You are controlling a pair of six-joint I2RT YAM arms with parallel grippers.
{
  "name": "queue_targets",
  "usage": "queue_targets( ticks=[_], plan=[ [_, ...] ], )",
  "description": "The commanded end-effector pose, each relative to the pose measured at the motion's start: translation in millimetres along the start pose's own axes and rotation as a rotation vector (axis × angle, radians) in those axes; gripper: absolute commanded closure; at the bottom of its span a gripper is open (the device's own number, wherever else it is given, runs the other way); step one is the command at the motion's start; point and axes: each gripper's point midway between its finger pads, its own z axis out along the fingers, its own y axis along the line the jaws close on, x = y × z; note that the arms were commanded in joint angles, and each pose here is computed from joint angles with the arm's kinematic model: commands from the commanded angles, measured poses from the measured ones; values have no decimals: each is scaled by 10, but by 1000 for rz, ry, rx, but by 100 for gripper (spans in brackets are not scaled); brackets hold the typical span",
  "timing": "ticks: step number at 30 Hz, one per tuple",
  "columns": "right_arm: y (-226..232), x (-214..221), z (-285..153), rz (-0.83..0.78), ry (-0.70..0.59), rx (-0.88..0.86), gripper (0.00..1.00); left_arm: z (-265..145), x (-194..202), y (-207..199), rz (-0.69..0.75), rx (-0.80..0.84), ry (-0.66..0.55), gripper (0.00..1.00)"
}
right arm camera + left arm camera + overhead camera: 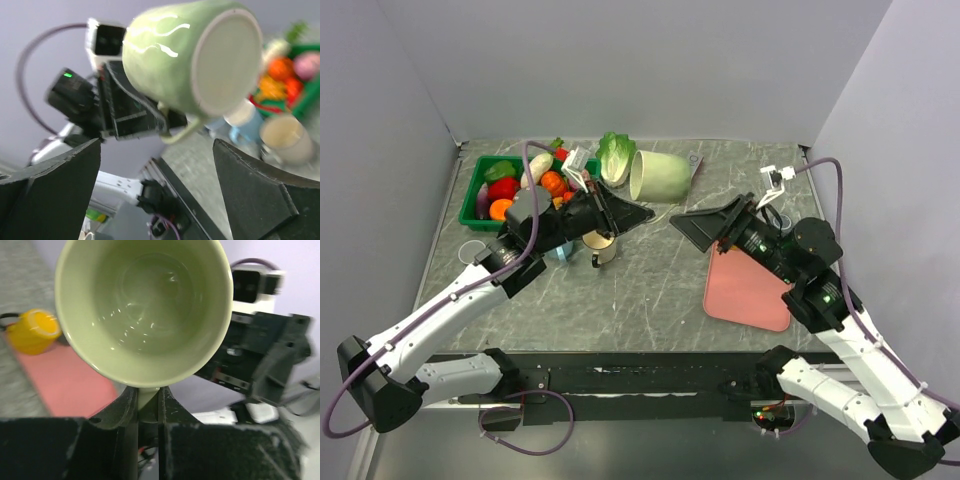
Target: Turn the mug right side up
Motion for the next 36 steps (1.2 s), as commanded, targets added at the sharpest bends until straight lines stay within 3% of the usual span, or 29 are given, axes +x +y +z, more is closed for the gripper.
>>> queue_targets(
  ticks=[1, 9, 16, 26, 36],
  plan=[
    [-343, 123, -270, 7, 34, 217, 0, -106, -228, 125, 149, -135, -71, 99],
    [-1216, 280, -913, -25, 85, 759, 0, -113, 103, 1020, 191, -422, 6, 99],
    [-1620, 104, -1230, -144, 7, 1020, 0, 121, 495, 1786, 230, -683, 113, 99],
    [-1894, 115, -1281, -253, 91, 1167, 0, 246, 847, 2440, 309, -980, 172, 99],
    [-2023, 298, -1151, -213, 155, 1163, 0, 200, 1071, 2851, 321, -1114, 167, 99]
  ],
)
